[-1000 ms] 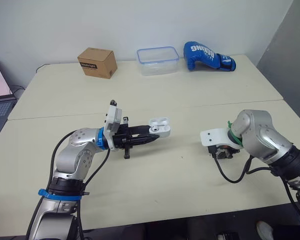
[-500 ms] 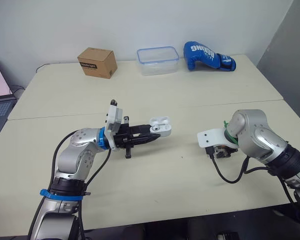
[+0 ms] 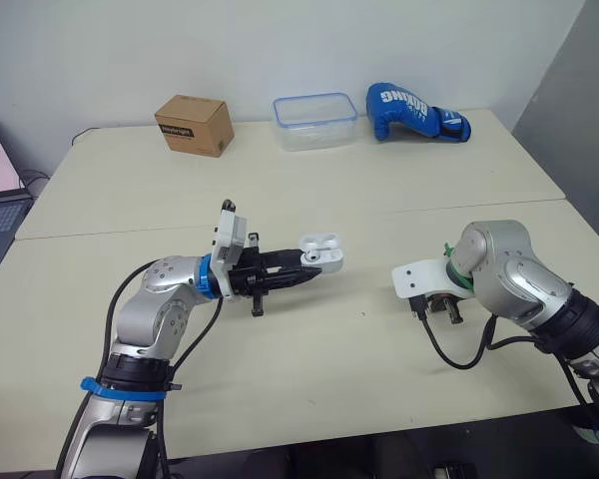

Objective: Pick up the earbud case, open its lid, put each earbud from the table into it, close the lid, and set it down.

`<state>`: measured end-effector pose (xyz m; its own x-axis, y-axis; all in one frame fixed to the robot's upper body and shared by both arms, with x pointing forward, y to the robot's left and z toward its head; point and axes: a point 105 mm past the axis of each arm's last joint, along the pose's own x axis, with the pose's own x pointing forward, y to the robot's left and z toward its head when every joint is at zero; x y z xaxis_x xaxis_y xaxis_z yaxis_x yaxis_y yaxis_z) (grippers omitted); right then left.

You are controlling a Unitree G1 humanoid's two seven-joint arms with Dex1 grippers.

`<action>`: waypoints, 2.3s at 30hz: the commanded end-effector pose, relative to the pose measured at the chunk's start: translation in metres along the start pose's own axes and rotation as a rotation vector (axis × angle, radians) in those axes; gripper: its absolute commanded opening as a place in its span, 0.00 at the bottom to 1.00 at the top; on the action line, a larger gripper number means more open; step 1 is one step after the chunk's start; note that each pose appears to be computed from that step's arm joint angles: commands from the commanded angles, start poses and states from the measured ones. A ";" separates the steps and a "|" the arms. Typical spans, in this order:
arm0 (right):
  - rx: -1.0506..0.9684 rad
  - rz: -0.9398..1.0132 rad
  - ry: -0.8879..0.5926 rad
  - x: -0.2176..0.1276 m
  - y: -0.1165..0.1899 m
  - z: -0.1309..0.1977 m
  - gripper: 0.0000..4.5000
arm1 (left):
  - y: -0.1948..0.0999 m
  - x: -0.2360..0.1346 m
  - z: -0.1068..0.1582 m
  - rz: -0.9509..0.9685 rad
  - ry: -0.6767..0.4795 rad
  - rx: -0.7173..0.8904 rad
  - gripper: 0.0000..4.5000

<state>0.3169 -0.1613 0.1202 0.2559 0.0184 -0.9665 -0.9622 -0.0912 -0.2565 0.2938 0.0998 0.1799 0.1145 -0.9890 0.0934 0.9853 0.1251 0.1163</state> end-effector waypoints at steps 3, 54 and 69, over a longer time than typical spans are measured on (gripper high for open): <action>-0.010 0.021 0.006 -0.011 0.003 -0.001 0.08 | 0.000 0.001 0.008 -0.008 -0.021 0.038 0.17; 0.689 -0.497 -1.413 -0.124 -0.003 0.120 0.08 | 0.027 0.007 -0.002 -0.072 -0.001 -0.006 0.17; 0.730 -0.475 -1.372 -0.109 -0.003 0.118 0.08 | 0.027 0.007 0.009 -0.066 -0.032 -0.013 0.17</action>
<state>0.2849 -0.0475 0.2181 0.6517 0.7583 -0.0181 -0.7578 0.6499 -0.0578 0.3236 0.0974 0.1742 0.0713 -0.9939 0.0844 0.9958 0.0757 0.0509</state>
